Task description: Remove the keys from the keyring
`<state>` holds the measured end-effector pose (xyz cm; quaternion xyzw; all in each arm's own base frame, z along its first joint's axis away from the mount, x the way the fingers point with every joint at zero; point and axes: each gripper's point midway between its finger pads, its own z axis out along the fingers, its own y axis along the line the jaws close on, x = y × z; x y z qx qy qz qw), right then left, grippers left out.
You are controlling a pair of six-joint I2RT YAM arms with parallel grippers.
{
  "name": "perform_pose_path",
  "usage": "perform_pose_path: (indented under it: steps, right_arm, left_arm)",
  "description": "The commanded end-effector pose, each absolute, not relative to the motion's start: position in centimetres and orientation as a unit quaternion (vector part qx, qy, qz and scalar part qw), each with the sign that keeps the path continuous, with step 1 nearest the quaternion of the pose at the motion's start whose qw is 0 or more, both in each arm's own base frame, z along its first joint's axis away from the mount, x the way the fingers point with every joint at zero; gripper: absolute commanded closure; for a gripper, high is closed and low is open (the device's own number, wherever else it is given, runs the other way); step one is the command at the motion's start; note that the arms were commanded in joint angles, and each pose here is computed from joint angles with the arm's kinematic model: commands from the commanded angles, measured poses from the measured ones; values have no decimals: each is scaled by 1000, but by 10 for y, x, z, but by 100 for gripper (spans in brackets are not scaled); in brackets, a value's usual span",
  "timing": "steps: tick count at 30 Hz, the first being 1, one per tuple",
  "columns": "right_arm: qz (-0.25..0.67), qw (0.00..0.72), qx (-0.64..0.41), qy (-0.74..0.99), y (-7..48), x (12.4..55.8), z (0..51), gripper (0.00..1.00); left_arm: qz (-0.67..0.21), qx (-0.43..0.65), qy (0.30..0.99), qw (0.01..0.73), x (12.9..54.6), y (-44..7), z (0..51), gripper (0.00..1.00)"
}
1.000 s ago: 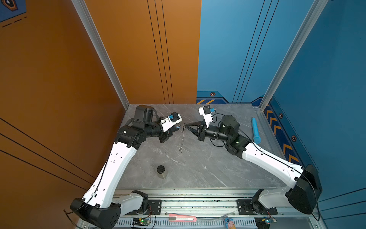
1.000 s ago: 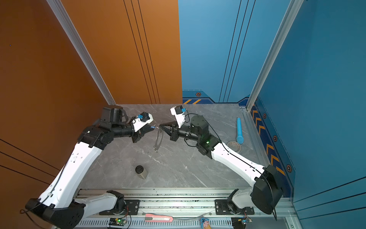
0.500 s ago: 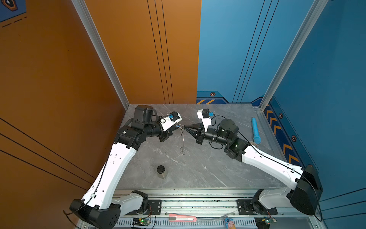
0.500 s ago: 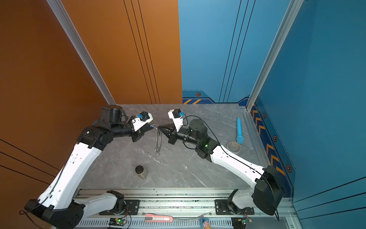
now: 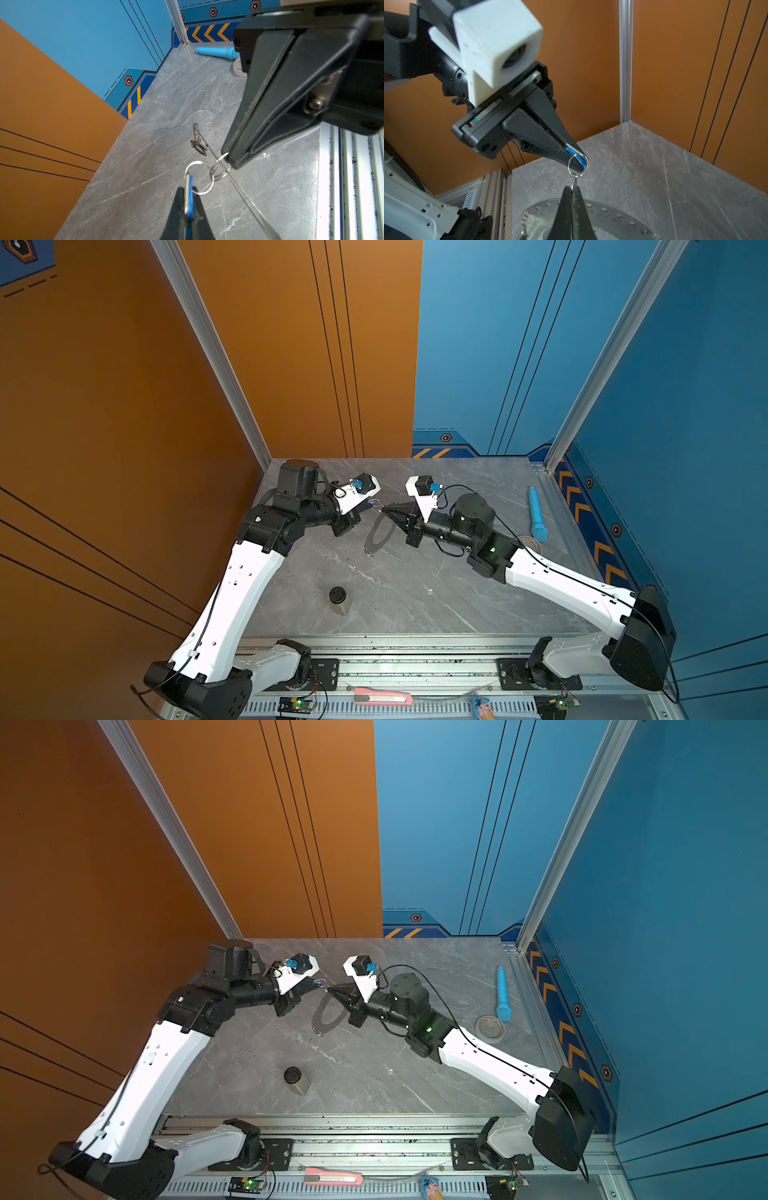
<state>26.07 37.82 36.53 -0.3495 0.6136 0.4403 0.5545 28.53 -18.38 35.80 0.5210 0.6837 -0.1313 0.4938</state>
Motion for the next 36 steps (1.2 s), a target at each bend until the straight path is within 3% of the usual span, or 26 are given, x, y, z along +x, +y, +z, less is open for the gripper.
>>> perform_pose_path:
  steps: [1,16,36]
  right_arm:
    - [427,559,-371,607,376,255,376,100]
    - [399,539,-426,607,374,253,363,100]
    - [354,514,-527,577,379,233,352,100]
  left_arm:
    - [-98,533,655,527,287,-187,382,100]
    - [-72,569,635,518,278,-206,381,100]
    - [-123,583,636,491,261,-221,385,100]
